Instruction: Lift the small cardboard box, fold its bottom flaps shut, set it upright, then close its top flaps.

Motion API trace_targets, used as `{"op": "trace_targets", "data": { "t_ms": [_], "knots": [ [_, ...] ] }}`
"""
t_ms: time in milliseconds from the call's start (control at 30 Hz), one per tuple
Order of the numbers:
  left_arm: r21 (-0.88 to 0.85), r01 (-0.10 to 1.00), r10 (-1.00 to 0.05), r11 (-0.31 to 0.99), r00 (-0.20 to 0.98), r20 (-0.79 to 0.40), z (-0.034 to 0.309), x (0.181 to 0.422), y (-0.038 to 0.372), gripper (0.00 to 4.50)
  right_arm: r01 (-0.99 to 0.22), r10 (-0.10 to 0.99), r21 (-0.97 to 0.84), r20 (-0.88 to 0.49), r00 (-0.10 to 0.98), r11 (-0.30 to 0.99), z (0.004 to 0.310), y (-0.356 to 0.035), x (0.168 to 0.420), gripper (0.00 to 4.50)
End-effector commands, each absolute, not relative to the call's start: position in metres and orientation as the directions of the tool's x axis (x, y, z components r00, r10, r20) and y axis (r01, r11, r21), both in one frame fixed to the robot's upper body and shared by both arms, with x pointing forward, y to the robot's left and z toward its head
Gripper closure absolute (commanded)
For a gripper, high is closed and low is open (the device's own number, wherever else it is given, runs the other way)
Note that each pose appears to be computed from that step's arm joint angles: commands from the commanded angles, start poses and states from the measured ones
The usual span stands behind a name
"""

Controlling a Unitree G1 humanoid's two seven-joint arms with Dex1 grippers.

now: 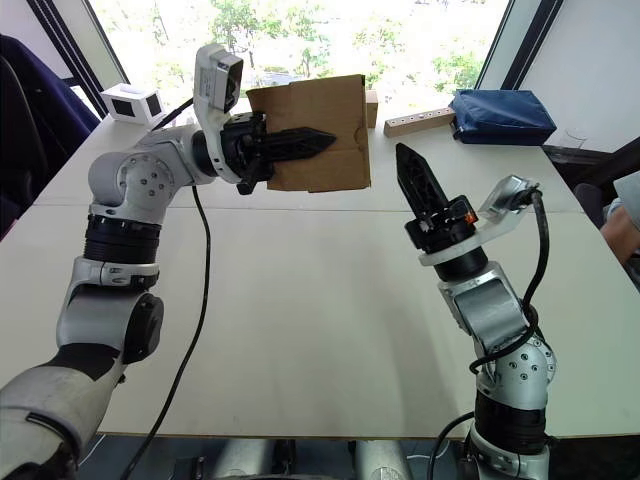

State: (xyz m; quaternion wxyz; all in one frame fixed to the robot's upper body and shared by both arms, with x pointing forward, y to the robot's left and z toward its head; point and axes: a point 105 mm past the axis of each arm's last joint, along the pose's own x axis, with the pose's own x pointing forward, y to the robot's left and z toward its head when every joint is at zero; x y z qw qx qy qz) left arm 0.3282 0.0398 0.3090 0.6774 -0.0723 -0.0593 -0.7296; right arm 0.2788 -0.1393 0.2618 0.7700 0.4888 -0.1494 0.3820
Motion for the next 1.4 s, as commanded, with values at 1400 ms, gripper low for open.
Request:
{"op": "trace_targets", "data": {
  "t_ms": [1400],
  "knots": [
    [0.268,0.892,-0.424,-0.363,0.098,-0.9,0.211,0.332,0.026,4.5,-0.835,0.76,-0.062,-0.384,0.525,0.546,0.184,-0.133,0.206,4.41]
  ]
}}
